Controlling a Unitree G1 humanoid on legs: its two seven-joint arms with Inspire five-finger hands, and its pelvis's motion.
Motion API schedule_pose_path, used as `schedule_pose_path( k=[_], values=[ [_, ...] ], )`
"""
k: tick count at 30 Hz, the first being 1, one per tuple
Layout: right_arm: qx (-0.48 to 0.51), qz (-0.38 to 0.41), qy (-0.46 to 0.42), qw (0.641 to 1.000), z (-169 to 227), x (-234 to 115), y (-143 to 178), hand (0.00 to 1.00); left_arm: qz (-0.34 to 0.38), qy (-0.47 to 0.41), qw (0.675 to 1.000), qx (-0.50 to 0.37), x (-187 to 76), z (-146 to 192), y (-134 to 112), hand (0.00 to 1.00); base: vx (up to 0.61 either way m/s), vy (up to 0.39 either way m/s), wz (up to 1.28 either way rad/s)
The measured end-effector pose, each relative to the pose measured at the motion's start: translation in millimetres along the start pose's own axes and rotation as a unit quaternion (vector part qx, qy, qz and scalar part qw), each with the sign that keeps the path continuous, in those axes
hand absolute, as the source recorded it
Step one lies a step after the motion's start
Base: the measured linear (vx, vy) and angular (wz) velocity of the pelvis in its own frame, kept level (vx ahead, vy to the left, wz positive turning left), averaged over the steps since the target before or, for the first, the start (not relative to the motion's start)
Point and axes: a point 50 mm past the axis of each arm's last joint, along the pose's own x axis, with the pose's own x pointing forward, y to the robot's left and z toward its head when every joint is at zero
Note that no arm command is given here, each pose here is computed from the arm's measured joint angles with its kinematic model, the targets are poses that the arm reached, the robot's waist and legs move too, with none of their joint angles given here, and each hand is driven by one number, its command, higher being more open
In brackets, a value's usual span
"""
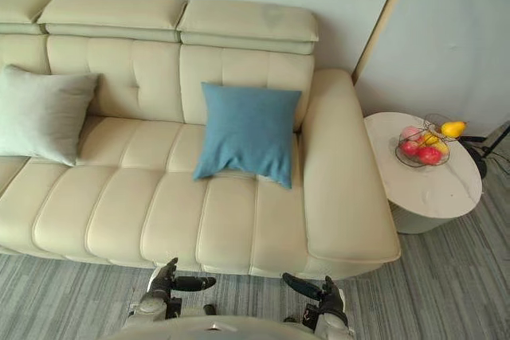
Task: Pick up cushions and gather them together orderly.
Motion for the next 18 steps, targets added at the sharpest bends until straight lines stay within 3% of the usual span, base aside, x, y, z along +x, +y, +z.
schedule_pose_path(
  k=[8,9,18],
  values=[
    [0.000,-0.013,0.019,1.000,-7,1,-10,1.00,0.003,0.015,1.000,-0.024,1,-4,0,1.00,0.05,0.016,-0.20],
    [-0.001,-0.030,0.040,0.999,-14,2,-23,1.00,0.004,0.034,0.999,-0.035,-1,-15,3,1.00,0.00,0.000,0.00],
    [-0.001,-0.030,0.043,0.999,-17,1,-25,1.00,0.003,0.034,0.999,-0.035,-1,-15,2,1.00,0.00,0.000,0.00]
  ],
)
